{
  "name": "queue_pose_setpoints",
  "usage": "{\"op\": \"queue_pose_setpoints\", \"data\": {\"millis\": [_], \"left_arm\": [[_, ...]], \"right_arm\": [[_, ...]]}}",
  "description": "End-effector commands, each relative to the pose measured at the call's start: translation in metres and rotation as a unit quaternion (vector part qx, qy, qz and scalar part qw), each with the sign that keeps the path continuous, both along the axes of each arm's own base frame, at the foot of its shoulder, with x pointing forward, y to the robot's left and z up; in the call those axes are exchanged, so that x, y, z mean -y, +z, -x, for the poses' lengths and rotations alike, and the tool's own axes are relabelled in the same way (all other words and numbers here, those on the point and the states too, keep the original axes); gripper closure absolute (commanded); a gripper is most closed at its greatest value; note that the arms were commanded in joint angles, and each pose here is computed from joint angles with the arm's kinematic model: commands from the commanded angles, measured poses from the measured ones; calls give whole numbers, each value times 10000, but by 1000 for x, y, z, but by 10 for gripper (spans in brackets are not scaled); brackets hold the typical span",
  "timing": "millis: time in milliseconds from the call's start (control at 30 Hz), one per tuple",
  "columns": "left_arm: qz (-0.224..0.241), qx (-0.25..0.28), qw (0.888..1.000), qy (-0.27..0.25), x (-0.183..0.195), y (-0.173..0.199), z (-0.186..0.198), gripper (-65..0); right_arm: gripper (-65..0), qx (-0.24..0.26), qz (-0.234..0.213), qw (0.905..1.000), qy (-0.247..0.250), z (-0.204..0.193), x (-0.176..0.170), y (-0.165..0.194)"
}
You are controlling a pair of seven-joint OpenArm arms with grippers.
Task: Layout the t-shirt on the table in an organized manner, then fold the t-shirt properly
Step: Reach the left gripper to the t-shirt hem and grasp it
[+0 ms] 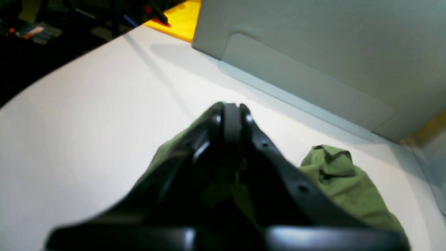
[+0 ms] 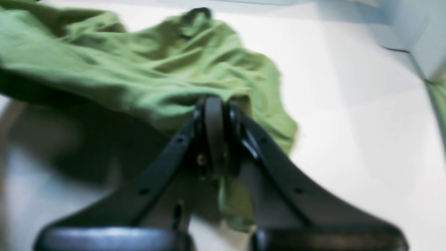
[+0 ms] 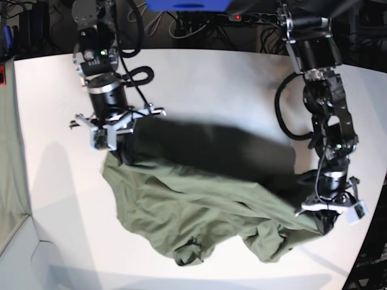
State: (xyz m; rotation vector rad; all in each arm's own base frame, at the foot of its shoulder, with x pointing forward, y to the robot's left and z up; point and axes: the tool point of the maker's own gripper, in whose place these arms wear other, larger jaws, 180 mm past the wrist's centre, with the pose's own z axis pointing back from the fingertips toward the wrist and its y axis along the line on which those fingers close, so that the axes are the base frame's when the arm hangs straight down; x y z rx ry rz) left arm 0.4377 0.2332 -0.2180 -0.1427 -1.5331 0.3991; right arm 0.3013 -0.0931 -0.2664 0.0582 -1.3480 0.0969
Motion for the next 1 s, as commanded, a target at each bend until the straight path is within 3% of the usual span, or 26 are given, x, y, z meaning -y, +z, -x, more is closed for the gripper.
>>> {"op": "queue_pose_setpoints", "data": {"millis": [0,200,333,633,800,867,967], "left_arm": [[-89,440,9990,35,-3,32,-10,-3],[217,-267,9993,-140,8,-13,-62,-3],[336,-438,9983,-180,17,-21,-102,-3],[-9,216,9995,-222,37,50,-168,-4],[-398,60,9987,-322,49,40,-180,-16],[-654,-47,9972,-371,55,28,-181,-64],[-1003,-119,9940,-410,57,10,-178,-218]], "right_arm": [[0,319,2,9995,-23,-4,3,17],[0,328,91,9991,-244,-6,20,18],[0,322,108,9990,-288,-7,24,17],[0,324,181,9977,-563,-6,44,18],[0,333,189,9976,-584,-7,46,18],[0,333,189,9976,-584,-7,46,18],[0,332,182,9976,-587,-7,46,18]]}}
